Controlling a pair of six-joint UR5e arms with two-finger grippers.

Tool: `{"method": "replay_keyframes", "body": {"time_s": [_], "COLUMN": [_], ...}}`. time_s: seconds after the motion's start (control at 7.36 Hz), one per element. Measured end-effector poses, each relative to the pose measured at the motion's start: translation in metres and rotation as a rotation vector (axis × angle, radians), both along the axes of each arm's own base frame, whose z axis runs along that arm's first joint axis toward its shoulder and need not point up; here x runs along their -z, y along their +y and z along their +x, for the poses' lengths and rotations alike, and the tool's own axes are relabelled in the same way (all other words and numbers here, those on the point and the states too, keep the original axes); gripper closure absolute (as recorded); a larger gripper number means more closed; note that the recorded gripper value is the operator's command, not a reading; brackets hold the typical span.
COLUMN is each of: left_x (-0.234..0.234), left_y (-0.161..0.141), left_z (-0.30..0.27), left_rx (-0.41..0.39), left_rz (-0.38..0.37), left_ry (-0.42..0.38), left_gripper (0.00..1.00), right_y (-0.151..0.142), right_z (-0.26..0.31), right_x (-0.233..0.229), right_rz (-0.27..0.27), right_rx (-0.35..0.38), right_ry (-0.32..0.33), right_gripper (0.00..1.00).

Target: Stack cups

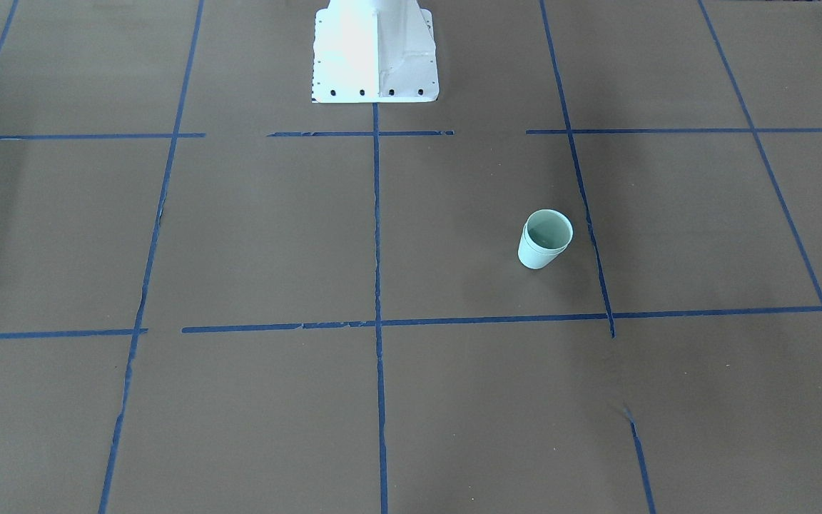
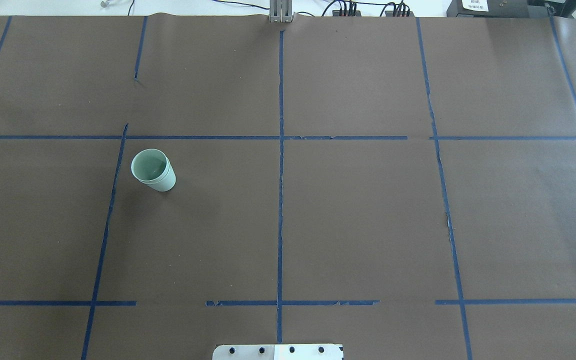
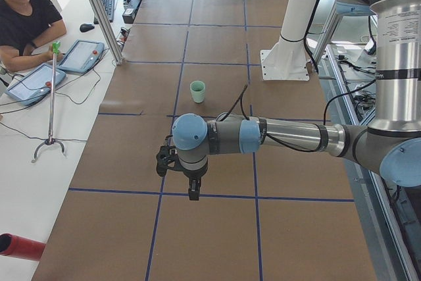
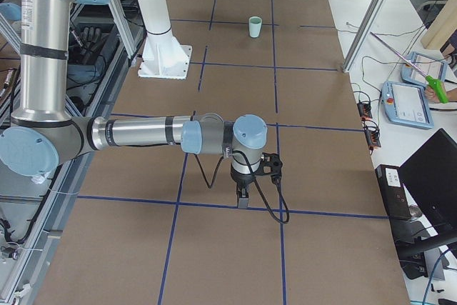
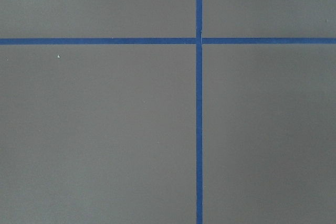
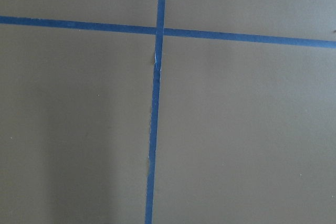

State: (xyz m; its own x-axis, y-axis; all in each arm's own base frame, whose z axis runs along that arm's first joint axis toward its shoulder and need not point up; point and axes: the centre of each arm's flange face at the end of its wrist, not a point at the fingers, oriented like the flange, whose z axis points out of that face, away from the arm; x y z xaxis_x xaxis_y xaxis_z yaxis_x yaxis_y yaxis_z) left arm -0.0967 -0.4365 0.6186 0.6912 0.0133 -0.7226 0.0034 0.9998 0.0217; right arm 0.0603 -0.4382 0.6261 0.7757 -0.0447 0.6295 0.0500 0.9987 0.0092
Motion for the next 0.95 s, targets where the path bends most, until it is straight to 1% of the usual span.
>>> {"method": "replay_keyframes", "body": {"time_s": [0.27, 0.68, 0.95], "left_x": [0.003, 0.021, 0.025], "left_y": [0.0, -0.009, -0.01], "left_z": [0.0, -0.003, -0.004], "left_rx": [0.001, 0.005, 0.005], "left_rz": [0.004, 0.043, 0.052], "left_ry": [0.0, -0.004, -0.005], "left_gripper": [0.0, 0.0, 0.0], "right_y": [0.0, 0.0, 0.0], "right_z": [0.0, 0.0, 0.0], "right_x": [0.0, 0.0, 0.0], "right_rz": [-0.001, 0.0, 0.0], "right_rx": [0.0, 0.0, 0.0], "right_ry": [0.0, 0.0, 0.0], "right_gripper": [0.0, 0.0, 0.0]}}
